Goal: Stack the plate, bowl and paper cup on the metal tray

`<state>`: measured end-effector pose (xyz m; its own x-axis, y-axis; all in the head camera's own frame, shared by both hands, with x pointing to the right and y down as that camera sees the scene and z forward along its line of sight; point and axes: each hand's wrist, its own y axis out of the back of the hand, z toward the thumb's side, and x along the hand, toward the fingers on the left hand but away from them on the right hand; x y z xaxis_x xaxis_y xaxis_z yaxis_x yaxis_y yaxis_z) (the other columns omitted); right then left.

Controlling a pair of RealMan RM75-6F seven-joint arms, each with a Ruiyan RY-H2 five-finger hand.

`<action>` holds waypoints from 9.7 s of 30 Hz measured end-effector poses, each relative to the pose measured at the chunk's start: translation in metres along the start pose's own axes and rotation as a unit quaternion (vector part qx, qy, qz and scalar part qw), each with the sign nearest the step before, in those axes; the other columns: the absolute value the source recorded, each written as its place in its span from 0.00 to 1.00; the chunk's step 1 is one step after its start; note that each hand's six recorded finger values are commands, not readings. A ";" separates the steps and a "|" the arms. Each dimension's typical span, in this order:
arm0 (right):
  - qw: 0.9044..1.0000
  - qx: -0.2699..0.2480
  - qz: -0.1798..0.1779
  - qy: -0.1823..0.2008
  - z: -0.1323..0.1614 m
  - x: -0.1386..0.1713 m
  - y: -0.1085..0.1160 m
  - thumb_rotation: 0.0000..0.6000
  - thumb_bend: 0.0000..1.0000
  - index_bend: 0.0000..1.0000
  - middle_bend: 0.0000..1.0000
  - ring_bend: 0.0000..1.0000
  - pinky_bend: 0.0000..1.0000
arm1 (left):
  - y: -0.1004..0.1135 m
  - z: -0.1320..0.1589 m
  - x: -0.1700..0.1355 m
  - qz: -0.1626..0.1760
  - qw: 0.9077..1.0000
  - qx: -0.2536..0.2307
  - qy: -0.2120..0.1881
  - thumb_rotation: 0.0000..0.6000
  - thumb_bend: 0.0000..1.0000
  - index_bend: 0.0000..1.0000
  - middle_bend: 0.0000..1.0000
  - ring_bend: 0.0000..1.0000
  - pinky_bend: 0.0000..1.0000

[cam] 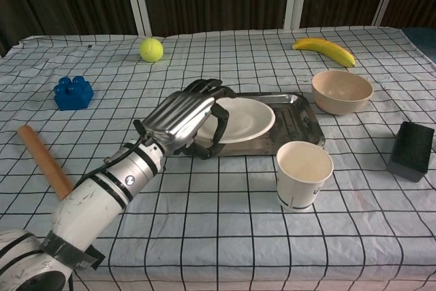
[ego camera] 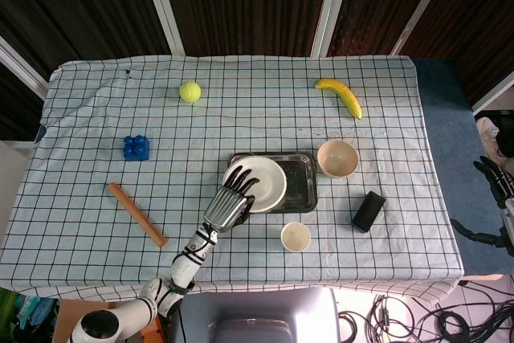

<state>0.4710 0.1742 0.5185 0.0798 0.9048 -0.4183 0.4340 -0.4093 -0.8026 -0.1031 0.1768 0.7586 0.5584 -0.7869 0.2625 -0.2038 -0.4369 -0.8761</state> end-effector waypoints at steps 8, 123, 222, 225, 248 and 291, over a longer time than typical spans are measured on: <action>1.000 0.004 0.007 0.000 0.001 0.001 -0.005 1.00 0.12 0.00 0.00 0.00 0.00 | 0.004 0.008 0.002 0.014 1.000 0.008 -0.007 1.00 0.25 0.00 0.00 0.00 0.00; 0.944 0.300 0.130 0.046 0.065 -0.191 -0.224 1.00 0.31 0.54 0.00 0.00 0.00 | 0.167 -0.196 -0.274 0.029 0.950 0.105 0.292 1.00 0.34 0.00 0.00 0.00 0.00; 0.895 0.285 0.168 0.299 0.159 -0.033 -0.209 1.00 0.24 0.22 0.00 0.00 0.00 | 0.170 -0.216 -0.284 0.027 0.936 0.107 0.335 1.00 0.34 0.00 0.00 0.00 0.00; 0.893 0.279 0.180 0.303 0.159 -0.032 -0.221 1.00 0.24 0.24 0.00 0.00 0.00 | 0.169 -0.215 -0.286 0.027 0.935 0.107 0.336 1.00 0.34 0.00 0.00 0.00 0.00; 0.888 0.281 0.180 0.316 0.163 -0.041 -0.253 1.00 0.46 0.57 0.00 0.00 0.00 | 0.171 -0.220 -0.291 0.026 0.933 0.106 0.343 1.00 0.35 0.00 0.00 0.00 0.00; 0.910 0.329 0.014 0.251 0.267 -0.183 -0.304 1.00 0.46 0.38 0.00 0.00 0.00 | 0.176 -0.231 -0.300 0.027 0.927 0.100 0.360 1.00 0.35 0.00 0.00 0.00 0.00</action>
<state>0.0851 0.1021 0.7259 0.5550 0.7645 -0.3278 -0.1927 -0.2652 -0.9447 -0.4923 0.2356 0.6187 -0.1445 -0.9234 0.3556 -0.0228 -0.3562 -0.9341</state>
